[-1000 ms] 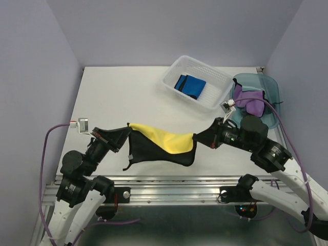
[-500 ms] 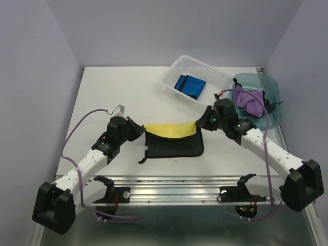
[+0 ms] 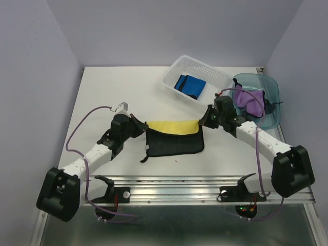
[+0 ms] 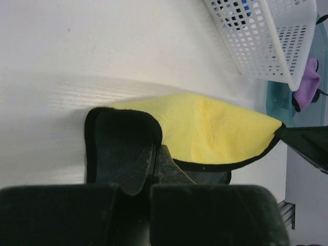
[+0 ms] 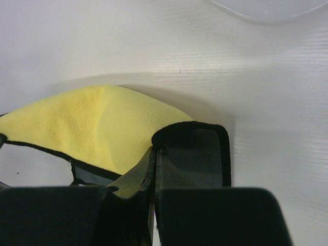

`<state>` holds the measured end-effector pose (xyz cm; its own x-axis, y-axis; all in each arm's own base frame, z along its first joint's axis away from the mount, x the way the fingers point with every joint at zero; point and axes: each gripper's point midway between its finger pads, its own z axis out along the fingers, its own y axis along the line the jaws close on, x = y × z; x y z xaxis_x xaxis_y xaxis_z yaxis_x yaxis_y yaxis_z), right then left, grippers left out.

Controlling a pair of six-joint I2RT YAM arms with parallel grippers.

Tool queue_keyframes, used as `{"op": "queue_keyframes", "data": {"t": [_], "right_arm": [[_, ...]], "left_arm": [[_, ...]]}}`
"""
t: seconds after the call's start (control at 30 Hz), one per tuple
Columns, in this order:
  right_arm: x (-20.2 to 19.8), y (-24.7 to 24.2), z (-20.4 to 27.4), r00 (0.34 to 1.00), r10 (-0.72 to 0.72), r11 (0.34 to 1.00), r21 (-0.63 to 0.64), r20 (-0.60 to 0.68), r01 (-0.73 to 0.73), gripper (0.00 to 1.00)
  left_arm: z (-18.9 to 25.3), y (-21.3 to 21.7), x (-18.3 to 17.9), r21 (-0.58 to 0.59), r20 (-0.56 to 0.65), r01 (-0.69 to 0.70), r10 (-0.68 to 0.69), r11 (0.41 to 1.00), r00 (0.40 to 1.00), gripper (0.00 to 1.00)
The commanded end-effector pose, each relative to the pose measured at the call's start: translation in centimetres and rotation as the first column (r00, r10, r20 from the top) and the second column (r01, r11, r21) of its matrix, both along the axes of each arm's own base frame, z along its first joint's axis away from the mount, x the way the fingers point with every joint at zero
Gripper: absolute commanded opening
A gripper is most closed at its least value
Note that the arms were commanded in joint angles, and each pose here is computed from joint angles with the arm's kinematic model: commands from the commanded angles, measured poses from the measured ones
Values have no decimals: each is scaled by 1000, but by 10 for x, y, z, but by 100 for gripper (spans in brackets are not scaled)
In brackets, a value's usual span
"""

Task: Fold and stack the towels
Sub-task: Fold the towel

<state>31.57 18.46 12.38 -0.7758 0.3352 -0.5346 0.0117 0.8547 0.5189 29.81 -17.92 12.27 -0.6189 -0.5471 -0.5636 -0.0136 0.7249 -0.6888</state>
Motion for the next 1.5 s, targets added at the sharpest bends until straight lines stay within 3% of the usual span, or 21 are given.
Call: {"op": "queue_keyframes", "data": {"t": [0.0, 0.47, 0.8, 1.47], "right_arm": [[17, 1, 13, 998, 20, 1000, -1, 62, -20, 1], [-5, -9, -22, 997, 57, 996, -69, -58, -61, 1], [-17, -21, -40, 991, 51, 989, -128, -123, -66, 1], [-45, -23, -77, 972, 91, 985, -122, -215, -119, 1]], "left_arm": [[-8, -1, -12, -25, 19, 21, -20, 999, 1000, 0], [-62, -5, -50, -13, -122, 24, -25, 1000, 992, 0], [-75, -5, -60, -1, -166, 23, -23, 1000, 986, 0], [-97, -5, -76, 13, -231, 47, -43, 999, 972, 0]]}}
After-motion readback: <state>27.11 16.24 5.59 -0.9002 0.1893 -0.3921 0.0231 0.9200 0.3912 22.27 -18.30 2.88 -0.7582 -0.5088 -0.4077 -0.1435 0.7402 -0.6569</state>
